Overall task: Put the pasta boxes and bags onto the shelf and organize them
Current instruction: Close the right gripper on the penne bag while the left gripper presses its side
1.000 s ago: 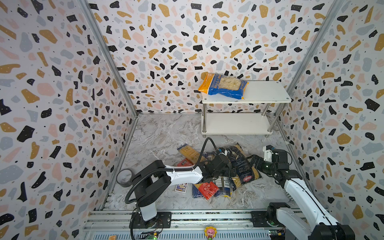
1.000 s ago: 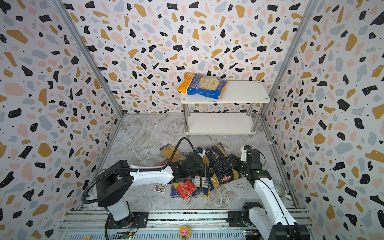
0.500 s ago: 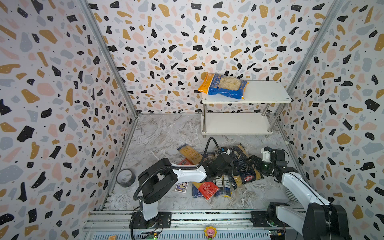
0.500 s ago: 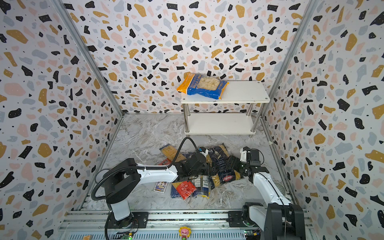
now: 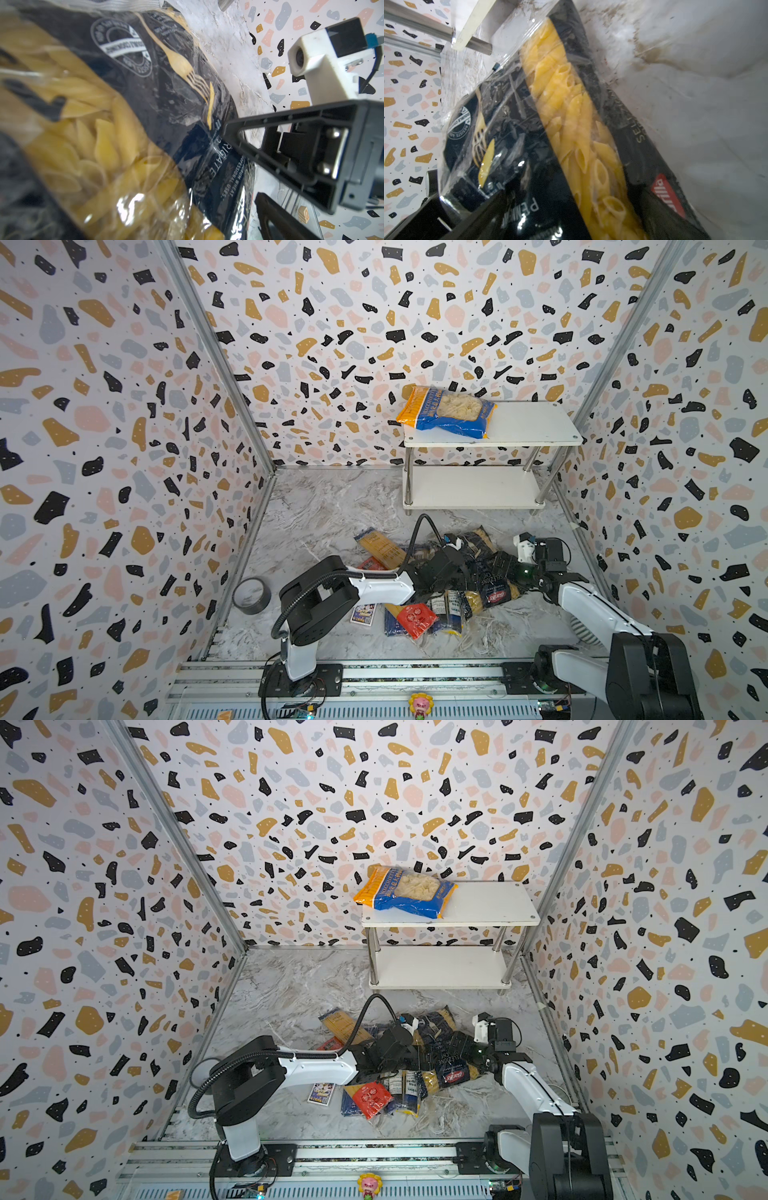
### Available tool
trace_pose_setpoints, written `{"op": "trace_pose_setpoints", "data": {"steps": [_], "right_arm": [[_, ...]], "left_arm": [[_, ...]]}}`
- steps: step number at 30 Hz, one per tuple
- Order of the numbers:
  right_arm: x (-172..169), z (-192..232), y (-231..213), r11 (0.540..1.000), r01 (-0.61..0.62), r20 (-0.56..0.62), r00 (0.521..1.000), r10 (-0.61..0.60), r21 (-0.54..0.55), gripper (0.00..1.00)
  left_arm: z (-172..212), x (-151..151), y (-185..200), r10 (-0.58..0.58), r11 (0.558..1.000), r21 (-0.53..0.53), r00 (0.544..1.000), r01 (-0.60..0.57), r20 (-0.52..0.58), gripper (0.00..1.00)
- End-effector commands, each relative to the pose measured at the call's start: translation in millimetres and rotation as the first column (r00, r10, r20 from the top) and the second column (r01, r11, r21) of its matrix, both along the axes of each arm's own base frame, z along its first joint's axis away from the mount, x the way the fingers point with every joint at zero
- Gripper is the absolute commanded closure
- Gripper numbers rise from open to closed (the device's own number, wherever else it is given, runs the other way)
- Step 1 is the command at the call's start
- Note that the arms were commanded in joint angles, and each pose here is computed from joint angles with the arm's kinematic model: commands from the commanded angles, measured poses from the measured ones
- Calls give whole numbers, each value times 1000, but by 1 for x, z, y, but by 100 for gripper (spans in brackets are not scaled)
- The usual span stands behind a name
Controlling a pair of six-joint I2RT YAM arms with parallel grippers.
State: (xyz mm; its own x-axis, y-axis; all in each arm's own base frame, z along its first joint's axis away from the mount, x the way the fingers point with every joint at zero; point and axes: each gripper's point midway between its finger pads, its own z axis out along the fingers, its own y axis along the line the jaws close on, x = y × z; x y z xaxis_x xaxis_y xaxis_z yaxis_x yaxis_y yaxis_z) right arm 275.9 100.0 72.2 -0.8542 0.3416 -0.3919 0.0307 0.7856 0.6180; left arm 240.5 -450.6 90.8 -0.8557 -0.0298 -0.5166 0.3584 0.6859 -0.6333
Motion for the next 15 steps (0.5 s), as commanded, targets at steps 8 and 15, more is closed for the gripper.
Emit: {"op": "trace_pose_setpoints", "data": {"steps": [8, 15], "right_arm": [[-26, -2, 43, 984, -128, -81, 987, 139, 124, 1], [-23, 10, 35, 989, -110, -55, 992, 116, 96, 0]], "left_arm": [[-15, -18, -24, -98, 993, -71, 995, 96, -34, 4], [-15, -20, -25, -107, 991, -89, 994, 103, -39, 47]]}}
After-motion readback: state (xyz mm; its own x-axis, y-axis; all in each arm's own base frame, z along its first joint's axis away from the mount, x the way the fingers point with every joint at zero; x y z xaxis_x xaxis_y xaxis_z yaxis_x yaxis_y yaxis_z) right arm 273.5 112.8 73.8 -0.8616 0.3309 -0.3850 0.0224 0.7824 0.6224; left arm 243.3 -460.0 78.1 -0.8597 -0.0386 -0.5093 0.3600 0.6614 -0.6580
